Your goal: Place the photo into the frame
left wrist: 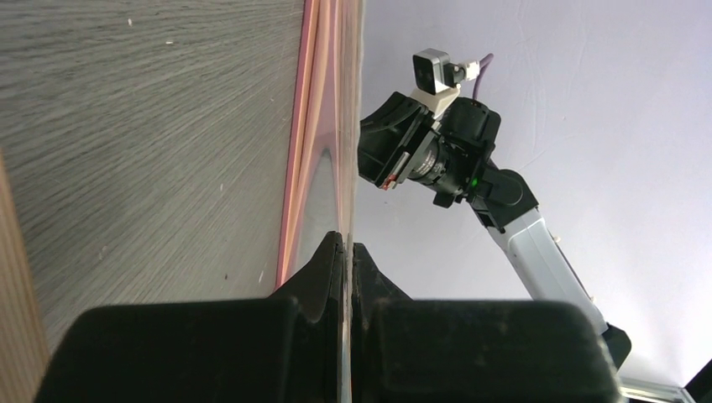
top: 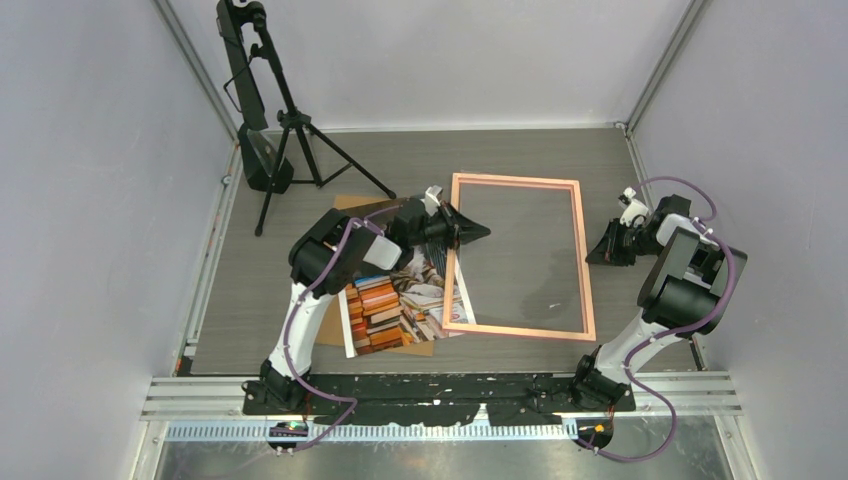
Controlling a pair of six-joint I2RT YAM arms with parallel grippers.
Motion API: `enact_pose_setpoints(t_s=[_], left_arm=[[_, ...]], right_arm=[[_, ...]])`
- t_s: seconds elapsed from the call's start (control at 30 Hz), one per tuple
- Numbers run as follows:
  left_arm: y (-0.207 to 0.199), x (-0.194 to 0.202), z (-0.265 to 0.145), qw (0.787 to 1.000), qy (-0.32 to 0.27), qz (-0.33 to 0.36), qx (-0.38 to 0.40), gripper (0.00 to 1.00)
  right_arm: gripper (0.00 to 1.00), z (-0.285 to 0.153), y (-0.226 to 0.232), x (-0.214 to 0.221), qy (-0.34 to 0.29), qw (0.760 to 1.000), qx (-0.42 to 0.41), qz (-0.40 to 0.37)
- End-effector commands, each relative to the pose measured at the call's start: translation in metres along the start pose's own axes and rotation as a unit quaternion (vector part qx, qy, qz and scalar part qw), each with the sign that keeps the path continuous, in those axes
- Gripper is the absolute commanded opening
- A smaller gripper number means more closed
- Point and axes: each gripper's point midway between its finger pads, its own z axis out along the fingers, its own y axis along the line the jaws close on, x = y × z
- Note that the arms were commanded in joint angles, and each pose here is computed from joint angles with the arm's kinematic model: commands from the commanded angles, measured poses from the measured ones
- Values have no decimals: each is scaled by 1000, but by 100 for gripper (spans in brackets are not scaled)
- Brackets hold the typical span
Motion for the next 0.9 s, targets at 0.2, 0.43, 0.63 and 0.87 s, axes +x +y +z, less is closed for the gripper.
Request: enact_pose_setpoints(t_s=[0.2, 0.43, 0.63, 0.87], left_arm=[[-1, 3, 7, 1000, 14, 15, -4, 0], [2, 3, 7, 1000, 14, 14, -8, 0], [3, 2, 7, 1000, 13, 14, -9, 0], [6, 2, 8, 1000, 15, 13, -10, 0]], right_arm=[[5, 1, -1, 1, 8, 1000, 3, -9], [5, 1, -1, 2, 11, 1000, 4, -11], [6, 1, -1, 3, 12, 1000, 3, -13], [5, 1, -1, 5, 15, 1000, 5, -12]])
